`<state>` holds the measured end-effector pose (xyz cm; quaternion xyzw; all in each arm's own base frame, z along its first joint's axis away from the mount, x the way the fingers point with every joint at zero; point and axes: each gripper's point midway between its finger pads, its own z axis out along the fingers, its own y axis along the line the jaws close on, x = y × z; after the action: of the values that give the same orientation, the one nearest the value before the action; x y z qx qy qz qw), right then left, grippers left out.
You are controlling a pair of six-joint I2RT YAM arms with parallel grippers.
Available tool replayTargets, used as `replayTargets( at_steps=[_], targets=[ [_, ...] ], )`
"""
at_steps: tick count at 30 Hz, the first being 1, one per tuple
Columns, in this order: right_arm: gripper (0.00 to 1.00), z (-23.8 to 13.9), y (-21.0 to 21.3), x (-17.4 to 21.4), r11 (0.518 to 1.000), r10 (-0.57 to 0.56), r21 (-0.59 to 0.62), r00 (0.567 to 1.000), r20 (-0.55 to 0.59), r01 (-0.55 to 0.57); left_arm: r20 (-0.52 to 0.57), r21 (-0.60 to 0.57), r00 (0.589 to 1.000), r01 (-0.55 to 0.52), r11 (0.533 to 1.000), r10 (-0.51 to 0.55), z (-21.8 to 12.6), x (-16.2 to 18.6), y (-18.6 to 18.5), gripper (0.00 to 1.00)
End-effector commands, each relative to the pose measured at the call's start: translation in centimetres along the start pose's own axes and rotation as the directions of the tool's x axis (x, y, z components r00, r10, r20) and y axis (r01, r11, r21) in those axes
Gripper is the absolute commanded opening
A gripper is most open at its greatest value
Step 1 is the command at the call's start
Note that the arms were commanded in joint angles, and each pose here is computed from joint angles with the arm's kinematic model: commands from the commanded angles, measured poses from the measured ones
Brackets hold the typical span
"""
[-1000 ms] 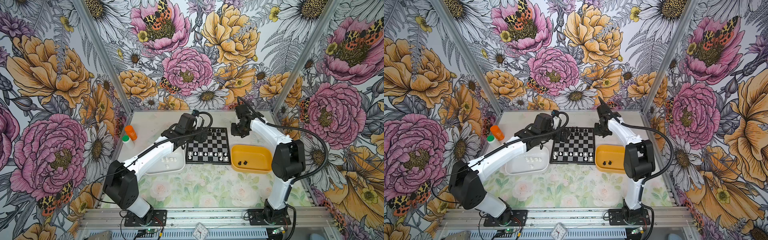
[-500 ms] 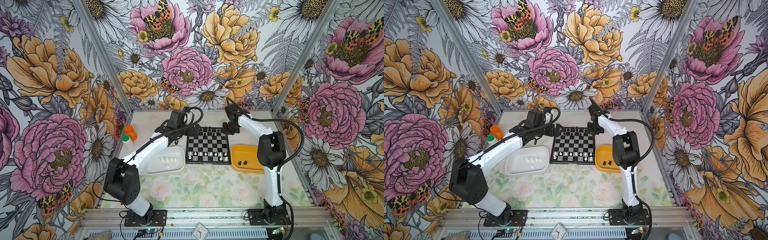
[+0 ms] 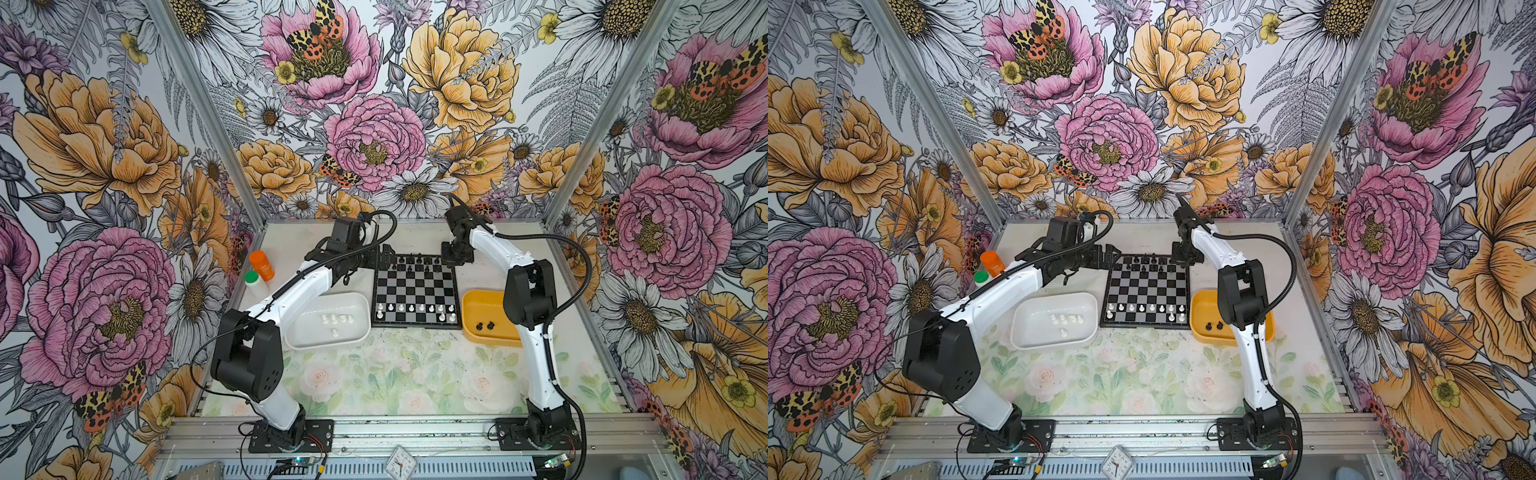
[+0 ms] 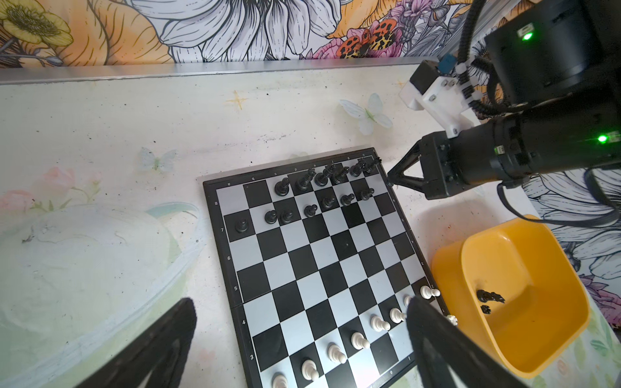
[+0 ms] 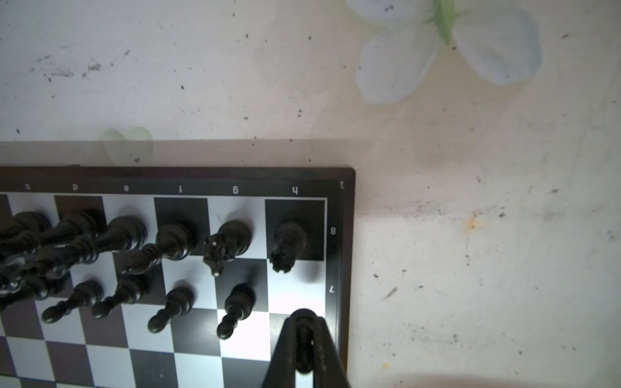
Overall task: Set up the chess pieces on the board
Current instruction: 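Carry the black piece to the far rank while the left arm draws back, then lower the black piece onto the far rank and open the right gripper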
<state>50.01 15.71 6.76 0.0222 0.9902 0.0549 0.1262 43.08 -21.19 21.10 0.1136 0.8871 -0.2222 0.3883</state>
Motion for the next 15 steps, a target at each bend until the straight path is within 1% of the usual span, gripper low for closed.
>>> replayTargets(
  at_steps=[1,15],
  targets=[
    [0.09,0.68,0.90,0.07,1.000,0.003,-0.013,1.000,-0.020,-0.004,0.046,0.031,0.999,-0.024,0.999,0.023,-0.45,-1.87,-0.17,0.99],
    [0.11,1.60,0.84,0.58,1.000,-0.003,0.001,0.999,-0.053,0.003,0.048,0.021,0.999,-0.012,1.000,0.011,-0.53,-1.97,0.60,0.99]
  ],
)
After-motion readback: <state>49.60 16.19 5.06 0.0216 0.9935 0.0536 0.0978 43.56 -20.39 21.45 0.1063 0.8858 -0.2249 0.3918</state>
